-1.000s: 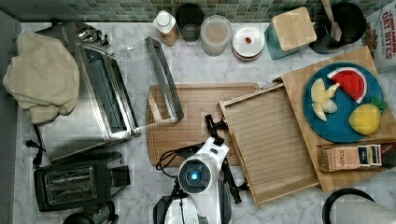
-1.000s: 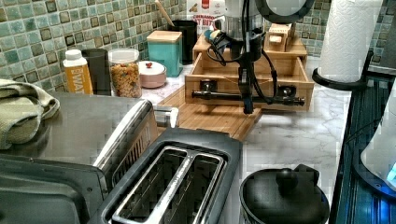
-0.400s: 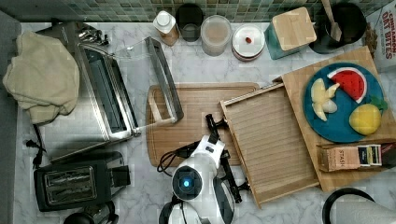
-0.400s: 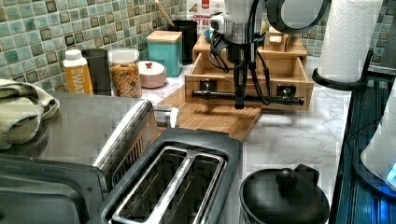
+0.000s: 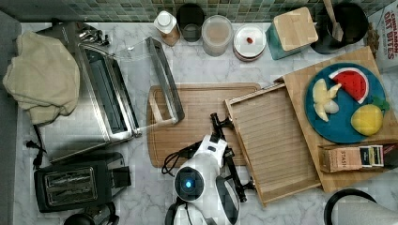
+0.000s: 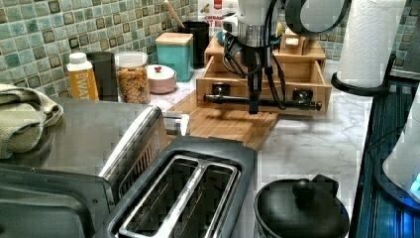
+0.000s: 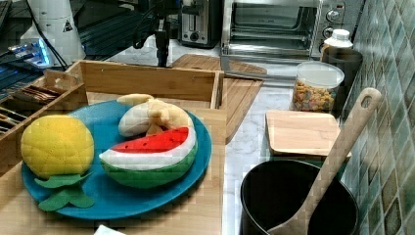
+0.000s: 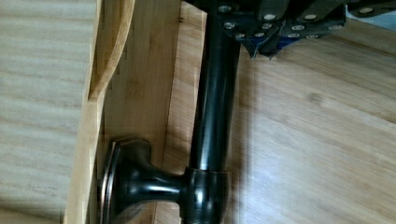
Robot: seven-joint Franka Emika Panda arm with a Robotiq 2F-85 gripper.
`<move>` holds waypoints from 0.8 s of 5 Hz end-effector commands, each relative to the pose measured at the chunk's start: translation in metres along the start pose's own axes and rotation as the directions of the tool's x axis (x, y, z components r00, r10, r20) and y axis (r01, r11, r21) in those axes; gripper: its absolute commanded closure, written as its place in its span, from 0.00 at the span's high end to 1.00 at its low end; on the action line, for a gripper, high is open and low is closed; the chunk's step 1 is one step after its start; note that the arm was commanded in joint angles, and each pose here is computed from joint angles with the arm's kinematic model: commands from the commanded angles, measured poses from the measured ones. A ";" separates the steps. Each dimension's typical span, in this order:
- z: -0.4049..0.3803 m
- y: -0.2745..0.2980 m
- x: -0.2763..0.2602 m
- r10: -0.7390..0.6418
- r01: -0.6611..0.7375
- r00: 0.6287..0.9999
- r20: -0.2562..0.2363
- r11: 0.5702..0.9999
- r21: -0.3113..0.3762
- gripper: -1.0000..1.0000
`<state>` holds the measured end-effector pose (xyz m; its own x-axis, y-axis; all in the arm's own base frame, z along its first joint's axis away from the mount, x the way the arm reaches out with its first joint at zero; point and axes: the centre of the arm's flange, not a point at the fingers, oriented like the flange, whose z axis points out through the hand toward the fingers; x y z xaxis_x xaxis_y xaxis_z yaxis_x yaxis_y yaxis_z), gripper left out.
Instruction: Close the drawer.
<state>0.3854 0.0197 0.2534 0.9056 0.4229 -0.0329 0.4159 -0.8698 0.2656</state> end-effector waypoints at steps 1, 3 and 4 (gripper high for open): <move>0.017 0.199 -0.044 0.241 -0.240 0.970 0.032 0.970 -0.030 0.00; 0.028 0.297 -0.086 0.248 -0.246 0.968 0.022 0.967 -0.061 0.00; 0.034 0.338 -0.100 0.245 -0.243 0.969 0.016 0.967 -0.070 0.00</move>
<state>0.4564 -0.1856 0.2580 0.9269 0.3728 -0.0434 0.3726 -0.9003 0.2249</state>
